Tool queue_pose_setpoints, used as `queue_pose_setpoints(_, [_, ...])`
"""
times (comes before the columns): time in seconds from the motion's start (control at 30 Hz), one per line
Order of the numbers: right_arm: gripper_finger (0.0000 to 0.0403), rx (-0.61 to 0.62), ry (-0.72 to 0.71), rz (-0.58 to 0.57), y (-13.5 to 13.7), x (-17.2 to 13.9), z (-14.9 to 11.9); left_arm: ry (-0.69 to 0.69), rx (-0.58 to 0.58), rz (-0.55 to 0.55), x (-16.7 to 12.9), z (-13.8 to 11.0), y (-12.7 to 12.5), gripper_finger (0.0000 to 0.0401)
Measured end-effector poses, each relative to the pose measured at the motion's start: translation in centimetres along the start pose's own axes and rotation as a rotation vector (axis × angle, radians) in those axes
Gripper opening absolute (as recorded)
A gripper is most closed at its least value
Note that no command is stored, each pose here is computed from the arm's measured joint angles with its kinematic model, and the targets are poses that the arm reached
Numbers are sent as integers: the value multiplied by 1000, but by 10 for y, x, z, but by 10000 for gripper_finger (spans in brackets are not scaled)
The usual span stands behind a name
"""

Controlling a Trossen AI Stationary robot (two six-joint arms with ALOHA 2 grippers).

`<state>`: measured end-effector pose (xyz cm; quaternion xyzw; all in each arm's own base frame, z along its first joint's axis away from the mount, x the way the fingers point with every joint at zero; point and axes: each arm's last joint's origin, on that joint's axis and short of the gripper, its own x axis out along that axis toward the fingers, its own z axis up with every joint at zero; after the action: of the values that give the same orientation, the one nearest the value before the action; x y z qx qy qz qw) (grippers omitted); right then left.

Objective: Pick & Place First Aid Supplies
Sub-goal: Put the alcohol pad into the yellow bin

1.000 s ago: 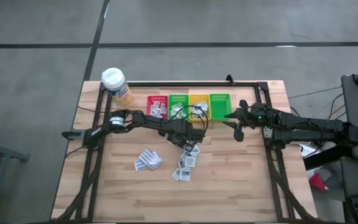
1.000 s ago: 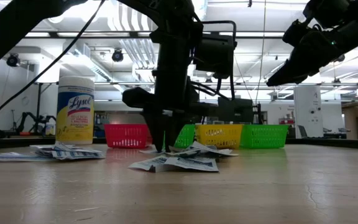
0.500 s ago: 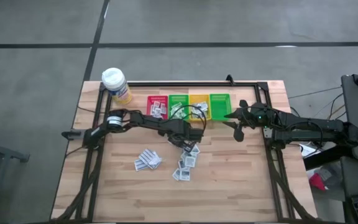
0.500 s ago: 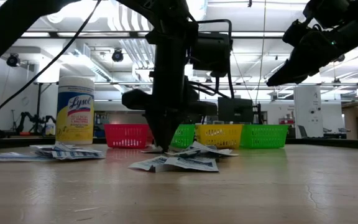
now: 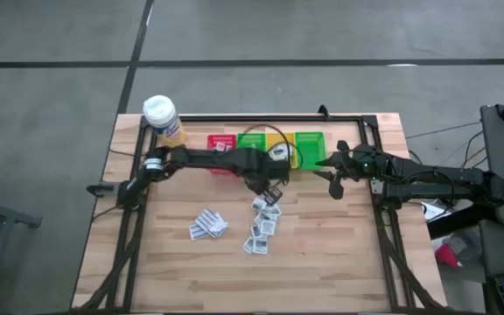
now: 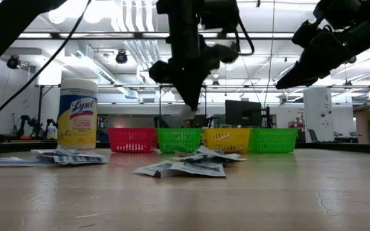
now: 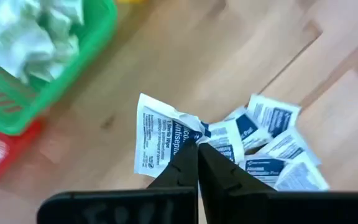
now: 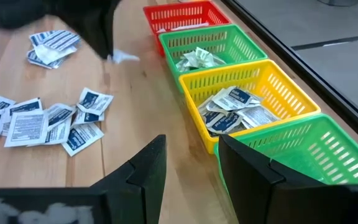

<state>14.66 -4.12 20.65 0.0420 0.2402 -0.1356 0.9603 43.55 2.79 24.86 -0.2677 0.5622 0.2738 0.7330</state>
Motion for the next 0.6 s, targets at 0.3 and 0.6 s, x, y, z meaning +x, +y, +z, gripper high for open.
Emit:
queue_pose_setpoints(0.3, [146,0,3,0,0,0,0,-263,80,-243,-90,23,36,0])
queue_pose_setpoints(0.6, [146,-4,4,-1,0,0,0,-551,325,-725,-158,34,33,0])
